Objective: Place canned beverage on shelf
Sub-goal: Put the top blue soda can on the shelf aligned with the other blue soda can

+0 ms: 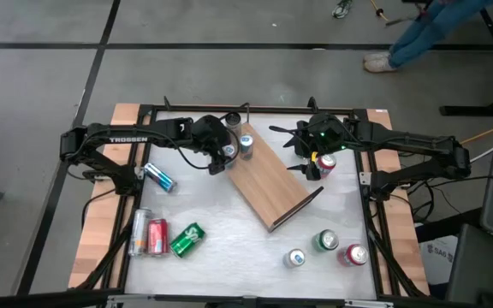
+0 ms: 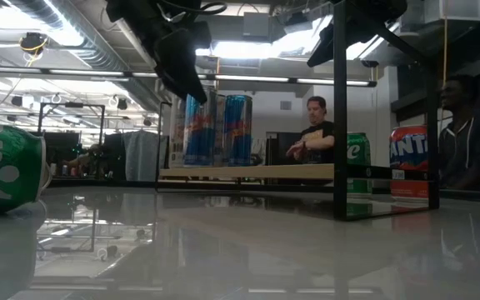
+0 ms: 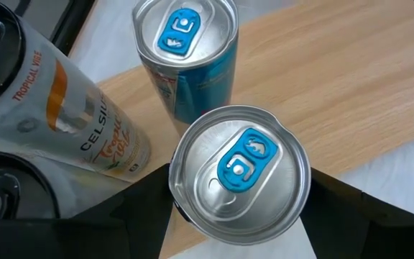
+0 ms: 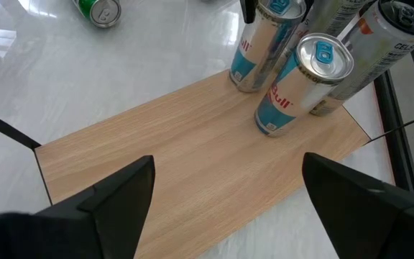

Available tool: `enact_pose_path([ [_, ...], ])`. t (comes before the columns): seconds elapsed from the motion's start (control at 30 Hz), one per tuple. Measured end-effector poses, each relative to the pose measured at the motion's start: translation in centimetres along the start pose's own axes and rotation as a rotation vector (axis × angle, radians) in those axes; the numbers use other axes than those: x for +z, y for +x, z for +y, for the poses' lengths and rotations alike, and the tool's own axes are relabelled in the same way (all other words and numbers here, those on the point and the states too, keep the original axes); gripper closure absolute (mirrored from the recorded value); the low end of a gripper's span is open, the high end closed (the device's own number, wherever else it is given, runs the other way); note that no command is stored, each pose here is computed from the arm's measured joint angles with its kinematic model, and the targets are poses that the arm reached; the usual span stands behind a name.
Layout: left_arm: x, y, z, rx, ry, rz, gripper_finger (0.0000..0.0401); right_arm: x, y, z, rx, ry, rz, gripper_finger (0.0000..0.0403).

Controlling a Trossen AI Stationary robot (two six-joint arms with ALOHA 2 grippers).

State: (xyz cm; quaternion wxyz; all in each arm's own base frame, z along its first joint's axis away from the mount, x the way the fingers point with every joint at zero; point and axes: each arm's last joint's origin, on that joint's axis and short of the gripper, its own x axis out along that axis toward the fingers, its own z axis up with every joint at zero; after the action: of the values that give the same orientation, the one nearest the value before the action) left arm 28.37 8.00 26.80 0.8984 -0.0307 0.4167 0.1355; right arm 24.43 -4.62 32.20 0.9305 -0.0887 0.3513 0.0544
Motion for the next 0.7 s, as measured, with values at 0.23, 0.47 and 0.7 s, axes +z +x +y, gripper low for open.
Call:
enact_pose_path([
  [0.23,0.15,0.0,0.01,0.002,-0.001,-0.015,0.014,0.0,0.0,0.0,0.0,0.0,0.0,0.0061],
  [0.47,0.17,-0.01,0.01,0.003,-0.002,-0.017,0.014,0.01,-0.01,0.0,0.0,0.0,0.0,0.0061],
  [0.7,0.17,-0.01,0.01,0.003,-0.002,-0.018,0.014,0.0,0.0,0.0,0.0,0.0,0.0,0.0061],
])
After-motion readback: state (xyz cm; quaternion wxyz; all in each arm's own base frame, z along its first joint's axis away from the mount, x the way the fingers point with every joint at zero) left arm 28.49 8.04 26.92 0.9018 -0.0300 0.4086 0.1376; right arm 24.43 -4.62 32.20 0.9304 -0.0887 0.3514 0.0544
